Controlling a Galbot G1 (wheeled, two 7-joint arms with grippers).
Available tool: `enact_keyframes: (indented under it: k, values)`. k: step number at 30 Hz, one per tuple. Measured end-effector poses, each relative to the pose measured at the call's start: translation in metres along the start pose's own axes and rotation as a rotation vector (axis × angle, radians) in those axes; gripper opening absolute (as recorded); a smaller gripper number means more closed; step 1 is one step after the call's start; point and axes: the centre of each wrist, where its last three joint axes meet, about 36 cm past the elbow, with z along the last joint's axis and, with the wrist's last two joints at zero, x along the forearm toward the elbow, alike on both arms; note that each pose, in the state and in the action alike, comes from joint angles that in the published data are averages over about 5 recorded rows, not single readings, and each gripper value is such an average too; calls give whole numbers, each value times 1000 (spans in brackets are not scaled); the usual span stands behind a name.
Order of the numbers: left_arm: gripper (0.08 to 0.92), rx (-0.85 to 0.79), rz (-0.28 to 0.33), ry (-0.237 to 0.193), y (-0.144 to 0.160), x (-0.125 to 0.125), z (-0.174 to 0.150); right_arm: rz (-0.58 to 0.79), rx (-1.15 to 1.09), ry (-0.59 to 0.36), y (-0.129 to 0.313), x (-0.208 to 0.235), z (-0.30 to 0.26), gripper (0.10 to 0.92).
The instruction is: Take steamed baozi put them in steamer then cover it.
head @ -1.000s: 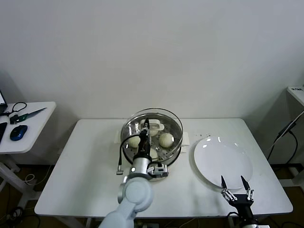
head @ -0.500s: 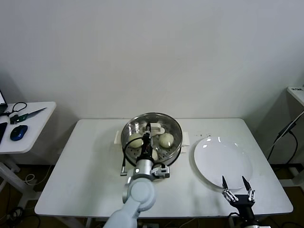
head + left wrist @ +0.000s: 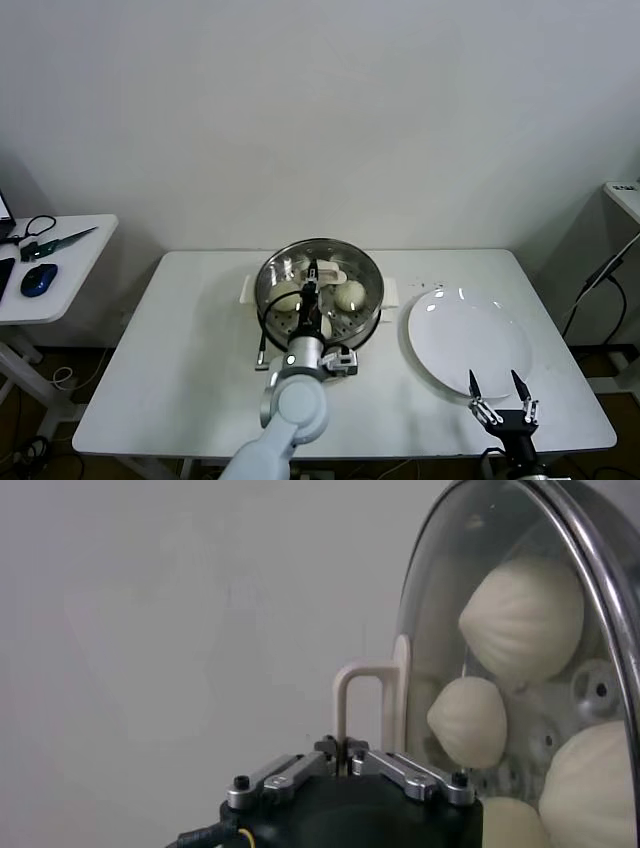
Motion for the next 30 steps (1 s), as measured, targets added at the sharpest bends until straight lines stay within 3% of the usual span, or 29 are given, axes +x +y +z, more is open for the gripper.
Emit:
enact_keyframes:
  k: [15, 23, 27, 30]
  values:
    - [553, 101, 23, -22, 32, 23, 23, 8, -22, 31, 5, -2, -3, 823]
    - [777, 245, 51, -85, 51, 58, 58, 3, -28, 37, 8, -4, -7, 823]
    - [819, 372, 85, -108, 53, 74, 77, 0, -32, 25, 10, -8, -11, 823]
    - [822, 507, 99, -97, 54, 80, 96, -3, -37, 17, 12, -10, -13, 823]
